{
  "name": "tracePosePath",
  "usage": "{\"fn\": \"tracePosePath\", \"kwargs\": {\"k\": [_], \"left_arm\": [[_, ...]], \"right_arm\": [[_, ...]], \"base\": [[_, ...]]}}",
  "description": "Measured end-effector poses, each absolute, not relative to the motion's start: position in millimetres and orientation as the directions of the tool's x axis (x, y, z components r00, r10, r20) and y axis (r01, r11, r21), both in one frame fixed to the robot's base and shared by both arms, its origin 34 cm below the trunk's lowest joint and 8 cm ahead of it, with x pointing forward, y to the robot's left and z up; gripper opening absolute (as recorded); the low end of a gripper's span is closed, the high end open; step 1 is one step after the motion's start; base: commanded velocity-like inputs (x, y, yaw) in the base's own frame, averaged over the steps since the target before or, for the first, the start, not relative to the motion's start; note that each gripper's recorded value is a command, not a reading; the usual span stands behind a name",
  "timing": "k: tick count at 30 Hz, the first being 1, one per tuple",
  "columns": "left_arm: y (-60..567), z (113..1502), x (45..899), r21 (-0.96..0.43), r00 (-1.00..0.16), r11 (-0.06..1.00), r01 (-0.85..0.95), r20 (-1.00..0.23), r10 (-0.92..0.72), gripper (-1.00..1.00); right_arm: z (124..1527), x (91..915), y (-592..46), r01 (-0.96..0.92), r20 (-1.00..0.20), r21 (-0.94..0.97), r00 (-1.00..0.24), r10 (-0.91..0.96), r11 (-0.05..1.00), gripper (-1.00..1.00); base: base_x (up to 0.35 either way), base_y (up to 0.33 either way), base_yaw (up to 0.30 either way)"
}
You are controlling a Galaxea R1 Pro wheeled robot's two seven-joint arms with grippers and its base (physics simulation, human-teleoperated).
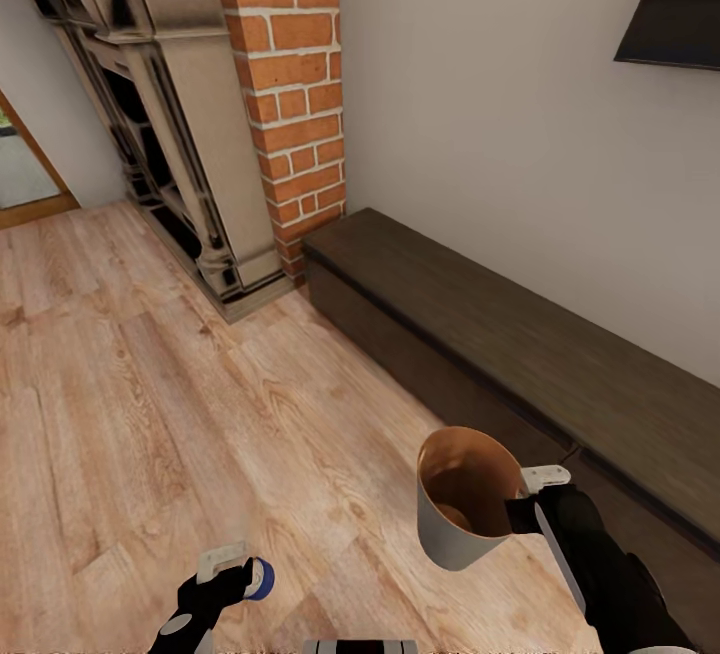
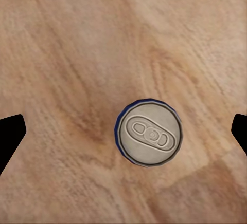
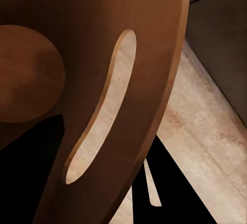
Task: Put the three can of soda from the living room inside the tash can in the kitchen.
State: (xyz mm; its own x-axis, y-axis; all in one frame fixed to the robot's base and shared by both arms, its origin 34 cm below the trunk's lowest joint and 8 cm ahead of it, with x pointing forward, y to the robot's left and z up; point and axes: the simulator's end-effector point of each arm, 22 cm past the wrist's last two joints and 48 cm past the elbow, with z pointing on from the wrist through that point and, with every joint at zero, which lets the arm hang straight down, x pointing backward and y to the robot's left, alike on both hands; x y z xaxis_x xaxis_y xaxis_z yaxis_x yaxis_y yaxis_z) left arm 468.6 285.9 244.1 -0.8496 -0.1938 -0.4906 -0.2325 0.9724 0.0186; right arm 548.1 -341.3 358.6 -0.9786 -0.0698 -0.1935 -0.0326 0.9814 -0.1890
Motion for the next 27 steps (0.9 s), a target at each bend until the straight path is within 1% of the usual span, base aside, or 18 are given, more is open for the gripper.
{"fn": "tracePosePath", "kwargs": {"k": [10, 18, 27], "left_arm": [[286, 239, 463, 0.022, -0.857, 0.972, -0.232, -0.478, -0.194, 1.00], [286, 234, 458, 0.025, -0.863, 0.972, -0.232, -0.467, -0.194, 1.00], [286, 229, 453, 0.028, -0.869, 0.972, -0.231, -0.455, -0.194, 1.00]], "right_arm": [[353, 546, -340, -0.034, -0.184, -0.185, -0.981, -0.068, 0.982, -1.00], [370, 573, -336, -0.033, -0.276, -0.184, -0.958, -0.084, 0.982, -1.00], [375, 584, -333, -0.033, -0.312, -0.180, -0.946, -0.089, 0.983, -1.00]], "base": [[0.000, 0.000, 0.000], [0.000, 0.000, 0.000], [0.000, 0.000, 0.000]]}}
